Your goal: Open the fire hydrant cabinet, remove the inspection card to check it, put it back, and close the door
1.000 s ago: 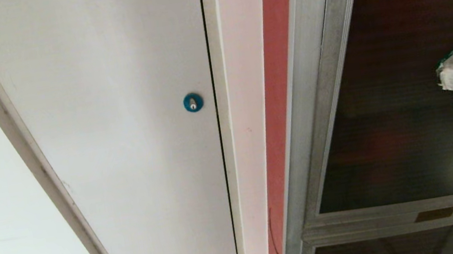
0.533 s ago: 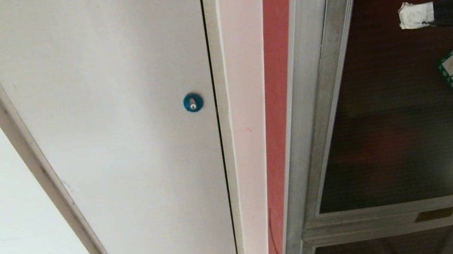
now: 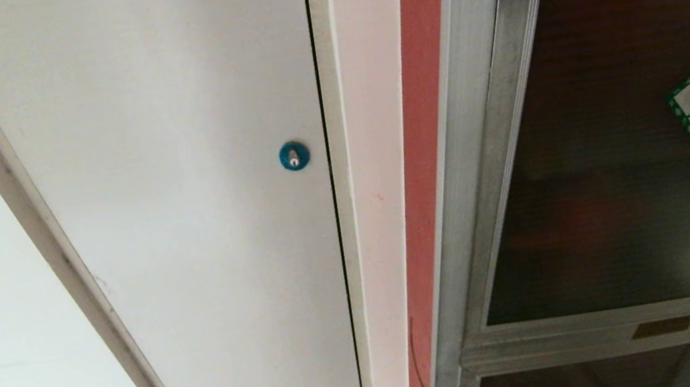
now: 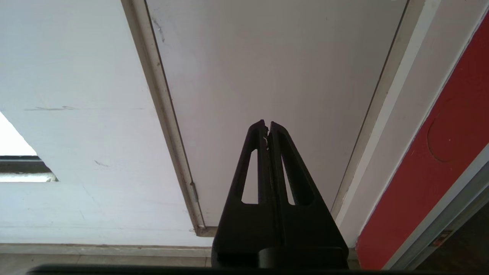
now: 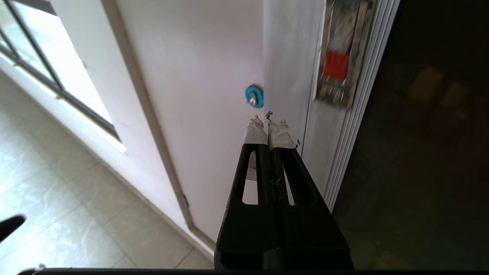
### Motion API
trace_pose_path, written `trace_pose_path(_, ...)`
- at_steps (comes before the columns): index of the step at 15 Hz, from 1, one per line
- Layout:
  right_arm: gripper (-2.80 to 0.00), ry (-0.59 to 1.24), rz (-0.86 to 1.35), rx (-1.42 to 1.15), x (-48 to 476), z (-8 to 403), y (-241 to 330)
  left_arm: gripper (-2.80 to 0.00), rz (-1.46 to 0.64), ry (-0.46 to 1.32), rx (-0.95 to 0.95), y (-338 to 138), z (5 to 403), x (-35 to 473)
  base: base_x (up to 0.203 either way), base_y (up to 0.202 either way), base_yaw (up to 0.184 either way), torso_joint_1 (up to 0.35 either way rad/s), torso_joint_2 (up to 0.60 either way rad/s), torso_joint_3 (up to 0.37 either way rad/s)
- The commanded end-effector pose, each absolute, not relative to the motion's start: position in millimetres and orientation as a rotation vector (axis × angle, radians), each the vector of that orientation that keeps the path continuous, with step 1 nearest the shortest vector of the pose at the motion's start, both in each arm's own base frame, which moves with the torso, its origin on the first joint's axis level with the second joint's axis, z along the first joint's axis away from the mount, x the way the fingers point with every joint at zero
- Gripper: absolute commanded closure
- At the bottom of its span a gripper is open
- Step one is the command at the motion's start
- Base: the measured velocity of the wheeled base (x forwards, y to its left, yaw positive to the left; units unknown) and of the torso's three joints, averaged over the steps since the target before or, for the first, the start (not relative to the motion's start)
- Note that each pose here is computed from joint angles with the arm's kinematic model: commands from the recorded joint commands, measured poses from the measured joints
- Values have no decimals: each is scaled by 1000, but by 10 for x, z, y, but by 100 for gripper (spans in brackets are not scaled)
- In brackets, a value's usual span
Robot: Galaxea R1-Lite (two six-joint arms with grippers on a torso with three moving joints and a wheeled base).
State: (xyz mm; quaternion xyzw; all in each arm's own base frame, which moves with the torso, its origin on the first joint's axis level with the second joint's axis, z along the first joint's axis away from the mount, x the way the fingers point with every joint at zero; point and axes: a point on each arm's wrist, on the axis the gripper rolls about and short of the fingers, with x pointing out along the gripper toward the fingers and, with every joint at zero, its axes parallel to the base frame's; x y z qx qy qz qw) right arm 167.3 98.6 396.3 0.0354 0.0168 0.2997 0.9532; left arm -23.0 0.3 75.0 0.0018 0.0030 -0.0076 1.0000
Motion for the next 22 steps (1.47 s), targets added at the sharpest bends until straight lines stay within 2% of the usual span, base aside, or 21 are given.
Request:
trace_pose_path(1, 0, 43, 602, 70, 1803, 3969, 1057, 0, -15, 6, 4, 3, 751, -229, 0, 0, 0, 0, 0, 0)
trace_pose_path(6, 0, -2, 522, 77, 1953, 4116, 1041, 0, -15, 6, 4, 3, 750, -230, 0, 0, 0, 0, 0, 0)
trace_pose_path(16, 0, 22, 478, 67, 2147, 4072, 1028, 0, -15, 6, 3, 3, 751, -229, 0, 0, 0, 0, 0, 0)
trace_pose_path(22, 0, 60, 486, 62, 2025, 4052, 976, 0, -15, 5, 3, 3, 751, -230, 0, 0, 0, 0, 0, 0)
